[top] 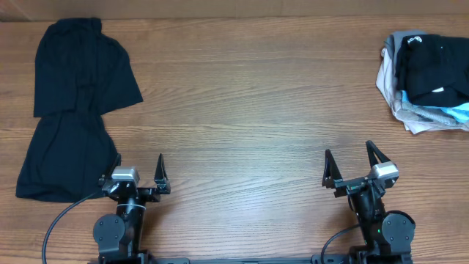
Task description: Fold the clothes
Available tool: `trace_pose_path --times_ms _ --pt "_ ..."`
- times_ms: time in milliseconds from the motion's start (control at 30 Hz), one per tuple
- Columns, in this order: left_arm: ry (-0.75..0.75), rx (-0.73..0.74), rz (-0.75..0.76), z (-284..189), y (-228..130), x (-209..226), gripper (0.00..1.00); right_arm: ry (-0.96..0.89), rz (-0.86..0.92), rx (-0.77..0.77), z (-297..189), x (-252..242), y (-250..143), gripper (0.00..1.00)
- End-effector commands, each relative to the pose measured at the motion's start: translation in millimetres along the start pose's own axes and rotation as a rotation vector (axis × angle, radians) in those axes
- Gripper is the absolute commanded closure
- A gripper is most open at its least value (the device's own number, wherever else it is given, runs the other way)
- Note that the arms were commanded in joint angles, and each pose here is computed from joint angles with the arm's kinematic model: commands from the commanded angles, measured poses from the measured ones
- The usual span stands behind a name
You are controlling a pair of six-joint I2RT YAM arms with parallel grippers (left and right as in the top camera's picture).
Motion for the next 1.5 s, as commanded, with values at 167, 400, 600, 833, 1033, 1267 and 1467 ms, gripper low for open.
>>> trace_pose_path --times_ms 167,400,600,833,1033,1267,1467 --pt "0.014 -0.006 0.011 0 0 3 0.0 -0.002 0.007 -0.003 0 0 -2 0.0" --pt "0.015 -0.006 0.012 0 0 3 0.0 -0.001 0.007 -0.003 0 0 -2 0.0" --pt "0.017 -0.007 0.012 0 0 3 0.0 -0.002 0.006 -0.003 0 0 -2 0.0" --pt "0.016 -0.007 0.011 0 0 3 0.0 -0.002 0.006 -0.003 0 0 -2 0.0" --pt "0.012 -0.01 0.009 -1 3 2 0.0 -0.001 0.006 -0.004 0 0 -2 0.0" --pt "0.006 -0.038 0.002 -7 27 -5 0.0 -0.003 0.003 -0.026 0 -1 6 0.0" --pt "0.012 -0.029 0.005 -14 40 -8 0.0 -0.004 -0.003 -0.056 -2 -1 20 0.0"
Point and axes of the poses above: each gripper's point midway between its finger pads, its own z axis out along the fingers, its own x axis along the line the jaws close on, y = z × x, the point moved 1 cm from there along -z, back along the fingers, and after that the axes turned 9 degrees about -z, right-handed, at the moved point
